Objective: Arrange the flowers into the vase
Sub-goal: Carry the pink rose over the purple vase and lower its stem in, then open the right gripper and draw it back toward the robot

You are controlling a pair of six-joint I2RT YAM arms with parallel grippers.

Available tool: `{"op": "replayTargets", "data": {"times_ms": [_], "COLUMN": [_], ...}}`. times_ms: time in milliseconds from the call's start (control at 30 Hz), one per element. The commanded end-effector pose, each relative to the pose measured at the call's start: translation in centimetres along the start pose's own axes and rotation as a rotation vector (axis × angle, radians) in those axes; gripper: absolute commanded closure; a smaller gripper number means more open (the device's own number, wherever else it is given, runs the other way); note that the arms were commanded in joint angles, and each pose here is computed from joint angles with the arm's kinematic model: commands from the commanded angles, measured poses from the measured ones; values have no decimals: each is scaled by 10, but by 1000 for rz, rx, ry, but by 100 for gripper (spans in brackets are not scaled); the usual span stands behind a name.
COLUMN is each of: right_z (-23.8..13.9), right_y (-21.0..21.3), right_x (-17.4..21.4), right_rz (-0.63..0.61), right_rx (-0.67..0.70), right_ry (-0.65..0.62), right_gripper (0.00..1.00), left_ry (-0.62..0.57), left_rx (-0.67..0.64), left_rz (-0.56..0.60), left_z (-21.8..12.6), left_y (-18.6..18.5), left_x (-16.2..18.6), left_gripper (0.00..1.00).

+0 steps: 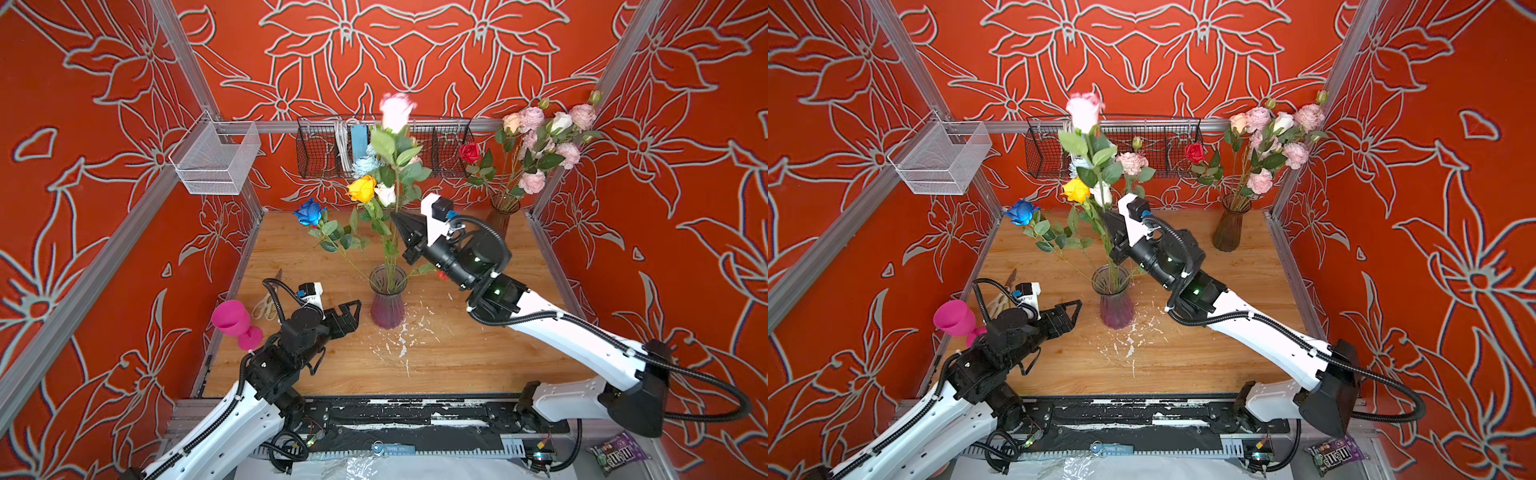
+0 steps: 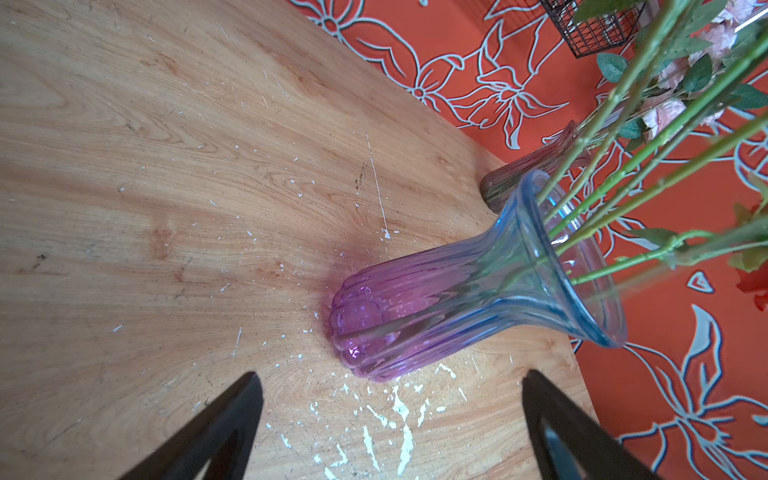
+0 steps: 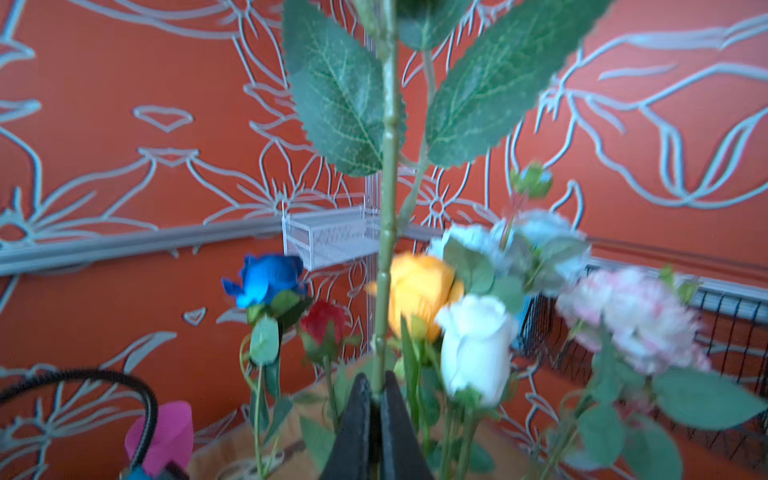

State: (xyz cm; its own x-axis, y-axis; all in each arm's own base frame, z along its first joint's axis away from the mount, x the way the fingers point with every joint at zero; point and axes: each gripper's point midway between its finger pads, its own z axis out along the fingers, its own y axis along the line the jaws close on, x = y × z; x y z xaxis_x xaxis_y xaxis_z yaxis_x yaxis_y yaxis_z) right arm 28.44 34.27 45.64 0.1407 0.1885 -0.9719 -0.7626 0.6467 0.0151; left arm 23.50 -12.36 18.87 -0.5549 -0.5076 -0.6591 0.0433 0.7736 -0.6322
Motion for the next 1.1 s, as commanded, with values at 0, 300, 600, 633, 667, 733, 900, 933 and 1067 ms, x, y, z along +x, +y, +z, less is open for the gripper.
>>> {"op": "replayTargets", "data": {"times_ms": [0,300,600,633,667,733,900,933,1067], "right_z": [-3,-20,-57,-57,-58,-65,-107,-119,-183], "right_y": [7,12,-5,-6,-6,-8,-24,-31,-67], "right_x": [26,93,49,46,43,41,58,64,92], "right_rz": [-24,6,-49,-49,-50,-42,50,72,126], "right_rx": [-14,50,181,183,183,196,279,318,539], "right_ry": [26,209,194,192,195,212,281,294,397], "right_gripper": [100,78,57,57,57,58,63,65,68], "left_ry": [-13,-8,9,11,12,9,-7,-5,54], "left_rx": [14,19,5,5,7,3,-61,-83,-172], "left_rz": [-5,-11,-13,-15,-18,-18,-45,-56,-88], "left_z": [-2,0,4,5,5,6,12,14,31], "left_y": [-3,-3,-2,-2,-2,-2,9,13,33], "left_x": [-4,-2,0,0,0,0,-2,-2,11], "left_gripper": [3,3,3,3,3,3,6,9,21]}}
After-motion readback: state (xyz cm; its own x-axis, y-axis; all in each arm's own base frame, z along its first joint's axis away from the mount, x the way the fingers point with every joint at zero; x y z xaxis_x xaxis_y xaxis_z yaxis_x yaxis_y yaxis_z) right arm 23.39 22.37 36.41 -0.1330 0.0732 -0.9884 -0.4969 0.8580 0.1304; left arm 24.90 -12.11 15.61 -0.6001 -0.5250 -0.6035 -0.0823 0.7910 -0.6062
